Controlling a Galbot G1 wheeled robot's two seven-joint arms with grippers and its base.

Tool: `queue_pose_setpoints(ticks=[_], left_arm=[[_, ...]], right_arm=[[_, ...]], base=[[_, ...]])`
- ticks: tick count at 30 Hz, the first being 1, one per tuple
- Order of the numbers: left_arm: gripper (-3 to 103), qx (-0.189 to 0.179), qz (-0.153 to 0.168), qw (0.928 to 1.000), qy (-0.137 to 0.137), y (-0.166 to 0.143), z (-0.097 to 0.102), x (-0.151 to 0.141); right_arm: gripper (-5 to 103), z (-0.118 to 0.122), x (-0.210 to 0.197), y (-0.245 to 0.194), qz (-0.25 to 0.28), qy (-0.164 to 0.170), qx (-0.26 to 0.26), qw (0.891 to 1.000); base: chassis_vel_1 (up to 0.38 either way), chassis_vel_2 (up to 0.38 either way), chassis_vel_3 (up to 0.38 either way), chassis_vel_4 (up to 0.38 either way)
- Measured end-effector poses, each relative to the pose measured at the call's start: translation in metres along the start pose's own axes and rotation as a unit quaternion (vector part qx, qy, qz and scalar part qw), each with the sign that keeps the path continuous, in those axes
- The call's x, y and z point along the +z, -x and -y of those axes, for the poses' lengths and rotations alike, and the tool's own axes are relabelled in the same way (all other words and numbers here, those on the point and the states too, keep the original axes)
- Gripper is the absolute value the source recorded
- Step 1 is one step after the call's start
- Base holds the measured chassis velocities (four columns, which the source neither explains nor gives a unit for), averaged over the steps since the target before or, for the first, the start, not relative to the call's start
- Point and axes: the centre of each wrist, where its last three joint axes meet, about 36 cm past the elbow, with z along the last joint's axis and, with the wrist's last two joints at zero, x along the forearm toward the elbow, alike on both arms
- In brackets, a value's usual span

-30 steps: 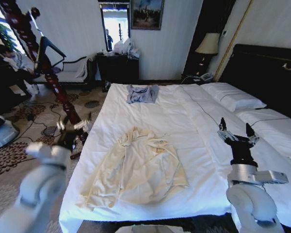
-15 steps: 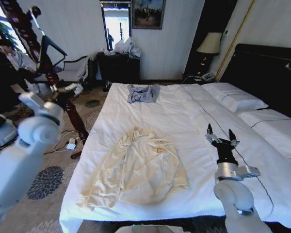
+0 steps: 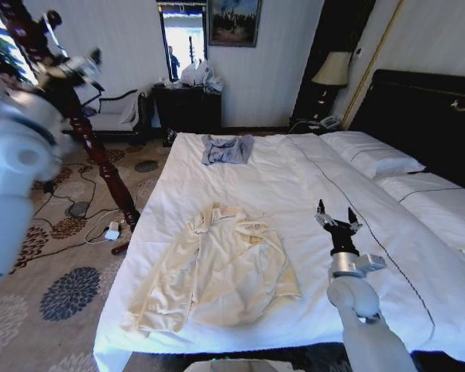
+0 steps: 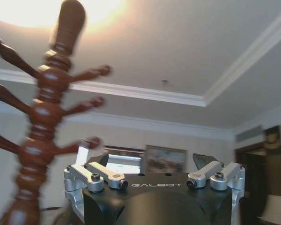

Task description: Pick up the clothes from the bed and hang them on the clothes hanger.

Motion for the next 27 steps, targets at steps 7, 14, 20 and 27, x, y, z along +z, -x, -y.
queue_pose_setpoints(ticks=[7,14,20,27], left_arm=[[100,-0.08,-0.054,0.9953,0.013,0.011,-0.031,-0.023],[100,-0.147,-0.165,0.9747,0.031,0.025,-0.048,-0.025],[100,-0.147,-0.203,0.9682,-0.004,0.056,-0.047,0.001],[100,-0.131,-0.218,0.9667,-0.025,0.086,-0.032,0.017]], right_arm=[[100,0.0,0.009,0.013,0.002,0.007,0.0,1.0],[100,0.001,0.013,0.019,0.003,0.004,-0.002,1.0],[100,-0.002,0.016,0.016,-0.001,0.006,0.002,1.0],[100,-0.001,0.017,0.014,-0.005,0.005,0.009,1.0]], base=[[0.0,0.0,0.0,0.0],[0.0,0.0,0.0,0.0],[0.0,0.0,0.0,0.0],[0.0,0.0,0.0,0.0]])
